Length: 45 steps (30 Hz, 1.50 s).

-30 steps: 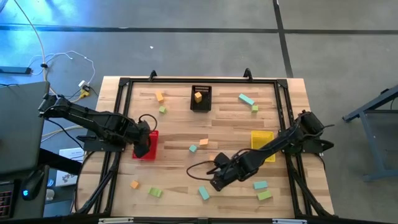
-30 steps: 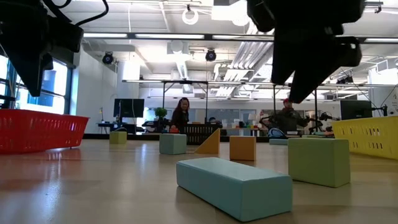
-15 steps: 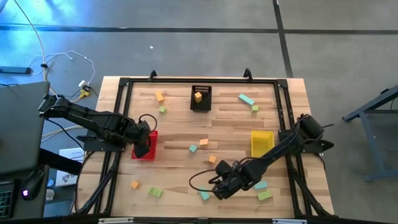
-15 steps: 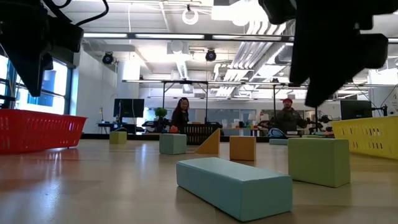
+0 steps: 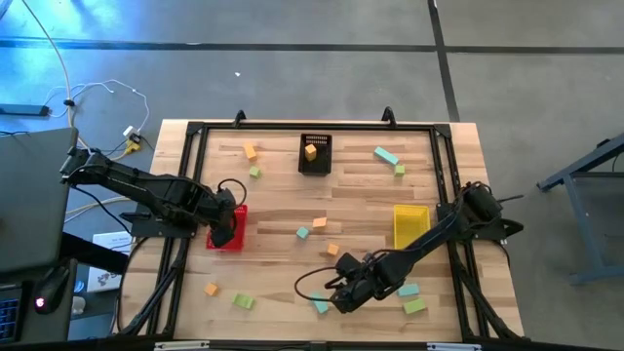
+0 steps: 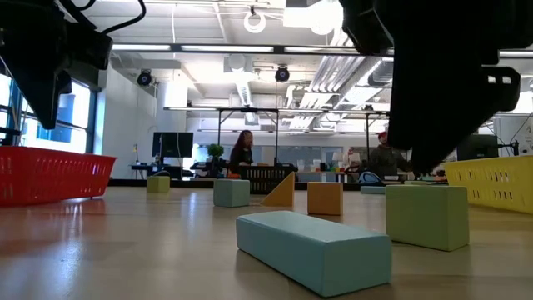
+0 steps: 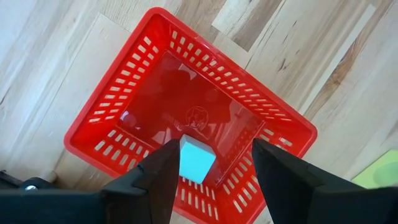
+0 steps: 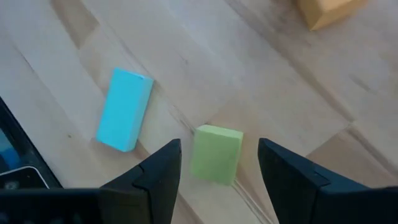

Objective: Sort & place blocks by color
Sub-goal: Put the green block into the yellow bin

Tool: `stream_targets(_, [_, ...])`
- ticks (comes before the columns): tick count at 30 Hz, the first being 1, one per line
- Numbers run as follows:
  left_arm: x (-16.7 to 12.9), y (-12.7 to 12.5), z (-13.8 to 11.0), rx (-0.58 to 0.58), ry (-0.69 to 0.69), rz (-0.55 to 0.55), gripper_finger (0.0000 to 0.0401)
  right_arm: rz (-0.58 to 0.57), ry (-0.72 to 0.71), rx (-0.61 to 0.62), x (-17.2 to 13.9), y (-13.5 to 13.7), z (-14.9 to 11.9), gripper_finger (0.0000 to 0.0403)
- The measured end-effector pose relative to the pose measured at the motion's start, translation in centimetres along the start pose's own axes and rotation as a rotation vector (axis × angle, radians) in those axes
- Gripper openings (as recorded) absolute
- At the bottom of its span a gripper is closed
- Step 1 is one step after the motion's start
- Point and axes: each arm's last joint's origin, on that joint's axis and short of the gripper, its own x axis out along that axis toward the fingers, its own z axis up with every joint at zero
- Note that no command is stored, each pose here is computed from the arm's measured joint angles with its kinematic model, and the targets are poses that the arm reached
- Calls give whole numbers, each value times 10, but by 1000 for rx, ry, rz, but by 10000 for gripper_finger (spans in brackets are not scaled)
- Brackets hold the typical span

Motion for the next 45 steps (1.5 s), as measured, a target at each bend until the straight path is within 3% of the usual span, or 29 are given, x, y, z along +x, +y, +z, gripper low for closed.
stream_targets(14, [0, 0, 0, 0, -7, 0, 187, -33, 72, -8, 31, -1, -9, 197])
stream_targets(17, [0, 0, 0, 0, -7, 0, 186, -39, 73, -1, 32, -2, -9, 173])
stream_targets(22, [0, 0, 1, 2, -24, 16, 186, -41, 54, 15, 31, -2, -9, 100])
stream_targets(28, [0, 0, 1, 3, -29, 20, 186, -45, 50, 19, 30, -2, -9, 100])
stream_targets(36, [0, 0, 1, 3, -31, 19, 188, -82, -69, 47, 1, -6, -2, 100])
stream_targets(45, [0, 1, 2, 2, -63, 44, 188, -228, -232, 88, -48, -28, 8, 102])
